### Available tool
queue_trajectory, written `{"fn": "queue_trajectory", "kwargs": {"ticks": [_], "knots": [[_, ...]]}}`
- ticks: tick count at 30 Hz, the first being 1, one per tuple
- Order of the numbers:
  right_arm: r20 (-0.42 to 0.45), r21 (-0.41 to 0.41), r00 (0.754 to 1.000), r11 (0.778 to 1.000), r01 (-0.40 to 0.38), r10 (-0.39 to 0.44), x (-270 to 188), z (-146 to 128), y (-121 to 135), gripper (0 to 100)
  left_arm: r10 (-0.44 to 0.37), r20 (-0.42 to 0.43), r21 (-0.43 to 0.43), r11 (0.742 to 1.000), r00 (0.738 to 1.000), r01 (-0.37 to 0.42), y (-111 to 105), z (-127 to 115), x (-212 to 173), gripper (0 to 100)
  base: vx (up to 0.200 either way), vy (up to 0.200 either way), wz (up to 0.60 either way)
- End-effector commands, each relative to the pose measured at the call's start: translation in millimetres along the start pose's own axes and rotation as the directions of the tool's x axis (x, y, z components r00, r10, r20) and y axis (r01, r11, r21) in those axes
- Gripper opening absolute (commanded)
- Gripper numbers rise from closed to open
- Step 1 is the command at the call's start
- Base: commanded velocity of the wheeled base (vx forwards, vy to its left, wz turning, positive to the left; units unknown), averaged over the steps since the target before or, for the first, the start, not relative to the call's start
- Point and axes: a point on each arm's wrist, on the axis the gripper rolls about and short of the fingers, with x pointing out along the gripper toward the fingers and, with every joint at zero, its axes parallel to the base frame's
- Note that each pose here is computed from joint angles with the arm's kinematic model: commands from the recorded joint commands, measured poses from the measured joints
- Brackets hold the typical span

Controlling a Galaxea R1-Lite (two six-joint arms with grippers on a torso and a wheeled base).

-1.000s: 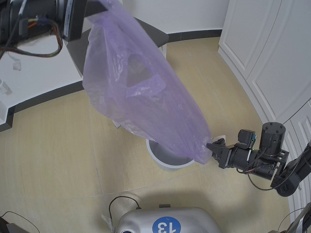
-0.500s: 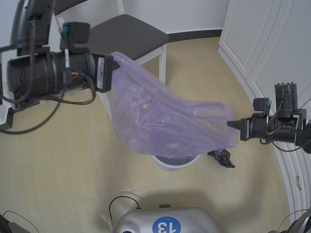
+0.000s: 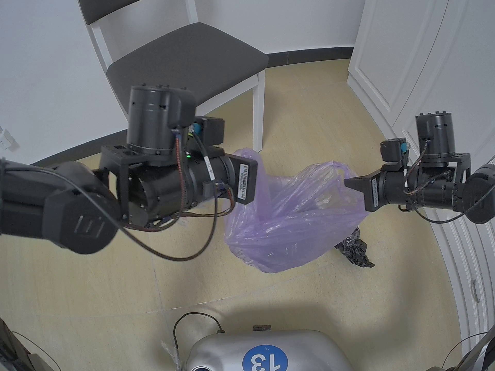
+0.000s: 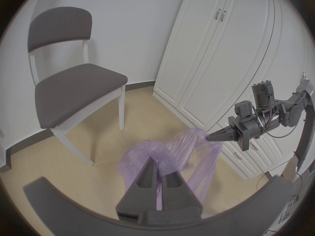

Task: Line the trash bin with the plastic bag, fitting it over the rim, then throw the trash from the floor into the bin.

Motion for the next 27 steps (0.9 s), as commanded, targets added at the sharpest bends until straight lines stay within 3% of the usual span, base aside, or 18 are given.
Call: {"fn": "queue_trajectory", "kwargs": {"ticks": [1,11,18,27], "knots": [[-0.028,-0.005,0.999,1.000,-0.019,0.019,22.8,-3.8,3.6,0,0.004,-0.028,-0.015,1.000,1.000,-0.004,-1.3,-18.4,38.1,0,0.000,0.000,0.00],[-0.020,-0.007,0.999,0.999,-0.038,0.038,51.8,0.7,4.2,0,-0.019,0.002,-0.074,0.997,1.000,0.019,-6.9,-25.7,75.0,0,0.000,0.000,0.00],[-0.008,-0.001,1.000,1.000,0.018,-0.018,61.7,6.1,-25.1,0,-0.026,0.007,-0.099,0.995,1.000,0.026,-10.5,-33.4,96.6,0,0.000,0.000,0.00],[-0.070,-0.002,0.997,1.000,-0.011,0.011,52.7,-9.8,-36.1,0,-0.079,0.022,-0.100,0.992,0.997,0.081,-29.4,-38.8,122.6,0,0.000,0.000,0.00]]}}
